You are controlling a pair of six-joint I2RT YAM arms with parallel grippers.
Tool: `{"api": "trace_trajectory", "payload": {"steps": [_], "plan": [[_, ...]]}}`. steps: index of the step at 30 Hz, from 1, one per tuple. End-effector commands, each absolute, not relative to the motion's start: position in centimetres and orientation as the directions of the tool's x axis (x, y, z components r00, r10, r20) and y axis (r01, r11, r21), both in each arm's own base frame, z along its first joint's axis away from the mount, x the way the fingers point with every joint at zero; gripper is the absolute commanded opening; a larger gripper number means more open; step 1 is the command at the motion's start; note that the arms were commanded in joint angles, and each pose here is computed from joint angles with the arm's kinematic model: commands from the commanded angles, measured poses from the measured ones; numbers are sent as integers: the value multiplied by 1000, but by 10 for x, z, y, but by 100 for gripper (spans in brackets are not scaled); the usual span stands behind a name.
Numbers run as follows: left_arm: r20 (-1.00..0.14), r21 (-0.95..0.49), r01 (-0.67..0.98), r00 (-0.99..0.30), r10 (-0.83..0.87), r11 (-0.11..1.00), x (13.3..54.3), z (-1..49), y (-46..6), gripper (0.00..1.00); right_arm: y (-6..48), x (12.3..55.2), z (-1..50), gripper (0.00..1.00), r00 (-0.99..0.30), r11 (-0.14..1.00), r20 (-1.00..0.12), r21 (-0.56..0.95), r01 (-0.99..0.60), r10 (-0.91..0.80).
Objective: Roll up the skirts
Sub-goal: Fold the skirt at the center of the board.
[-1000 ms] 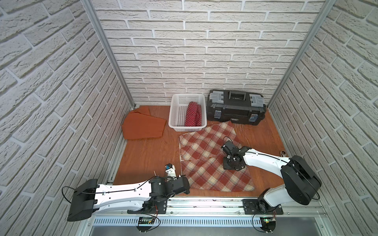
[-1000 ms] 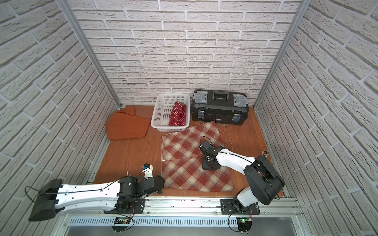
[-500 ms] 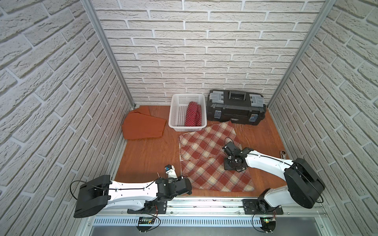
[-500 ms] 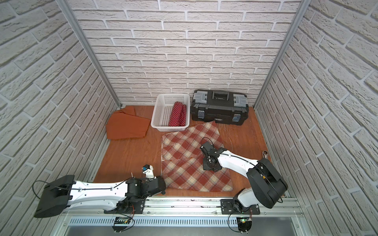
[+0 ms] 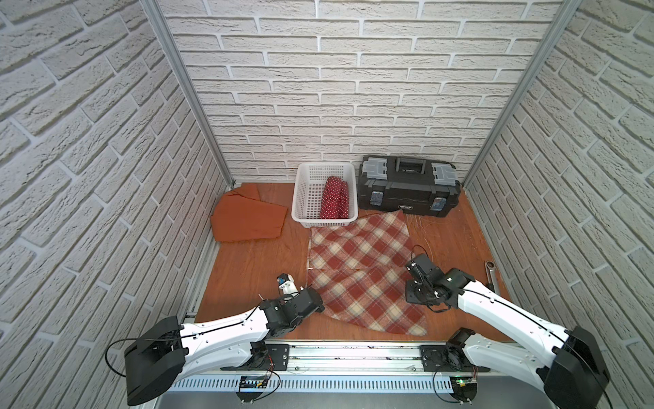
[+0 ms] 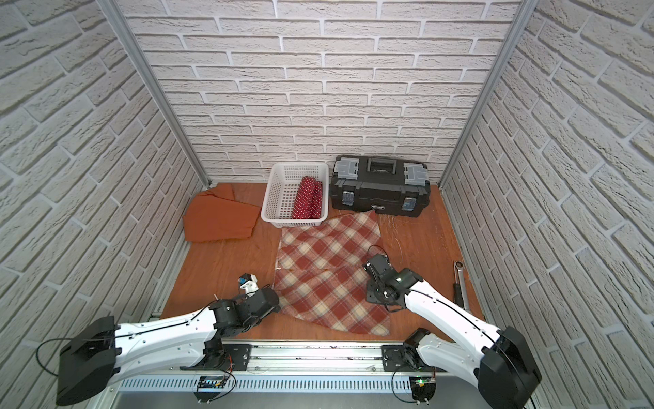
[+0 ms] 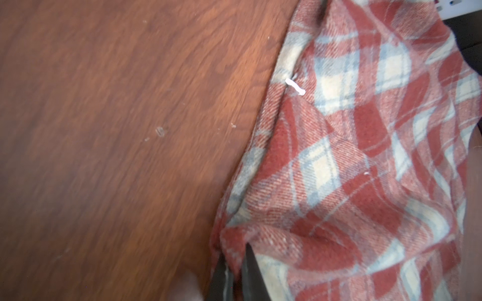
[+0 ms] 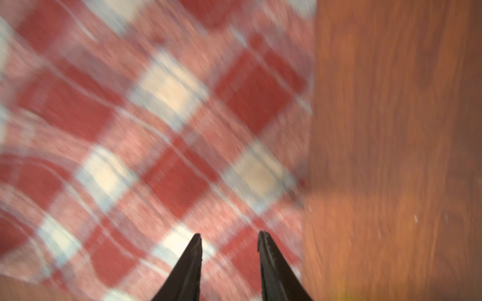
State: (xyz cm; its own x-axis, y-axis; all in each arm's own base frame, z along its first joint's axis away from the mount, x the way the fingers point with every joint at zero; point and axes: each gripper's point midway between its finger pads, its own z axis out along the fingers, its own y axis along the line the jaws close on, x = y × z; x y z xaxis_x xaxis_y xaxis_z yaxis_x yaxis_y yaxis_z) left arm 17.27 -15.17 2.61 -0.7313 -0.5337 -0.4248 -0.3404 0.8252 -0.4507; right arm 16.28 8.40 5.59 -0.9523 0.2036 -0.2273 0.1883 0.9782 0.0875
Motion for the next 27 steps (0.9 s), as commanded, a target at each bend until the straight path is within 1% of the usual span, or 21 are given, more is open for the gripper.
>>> {"api": "trace_trajectory", "payload": {"steps": [1, 5, 8, 10, 13, 17, 20, 26, 27], "plan": [[-447, -432, -301, -747, -492, 850, 177, 23, -154, 0, 63, 113, 35, 38, -957, 960, -70, 16, 280, 280], [-436, -440, -309, -747, -502, 843, 178, 17, -153, 0, 50, 89, 33, 38, -957, 957, -26, -35, 288, 287], [-432, -441, -305, -751, -498, 844, 177, 16, -152, 0, 53, 81, 34, 40, -954, 954, 14, -23, 298, 298], [-436, -437, -295, -757, -487, 850, 177, 18, -153, 0, 57, 74, 30, 41, -950, 952, 67, -20, 304, 305], [-441, -435, -289, -757, -482, 853, 178, 21, -152, 0, 69, 65, 21, 41, -941, 949, 140, 27, 315, 309], [-434, -438, -295, -758, -487, 849, 178, 22, -151, 0, 72, 57, 23, 38, -936, 951, 187, 32, 308, 297], [-427, -433, -296, -764, -483, 851, 176, 22, -150, 0, 79, 46, 22, 36, -921, 937, 232, 81, 339, 313], [-394, -427, -307, -783, -481, 850, 167, 17, -151, 0, 71, 31, 25, 30, -914, 935, 250, 72, 346, 319], [-391, -425, -308, -786, -479, 852, 166, 16, -150, 0, 72, 30, 24, 26, -915, 935, 251, 81, 344, 315]]}}
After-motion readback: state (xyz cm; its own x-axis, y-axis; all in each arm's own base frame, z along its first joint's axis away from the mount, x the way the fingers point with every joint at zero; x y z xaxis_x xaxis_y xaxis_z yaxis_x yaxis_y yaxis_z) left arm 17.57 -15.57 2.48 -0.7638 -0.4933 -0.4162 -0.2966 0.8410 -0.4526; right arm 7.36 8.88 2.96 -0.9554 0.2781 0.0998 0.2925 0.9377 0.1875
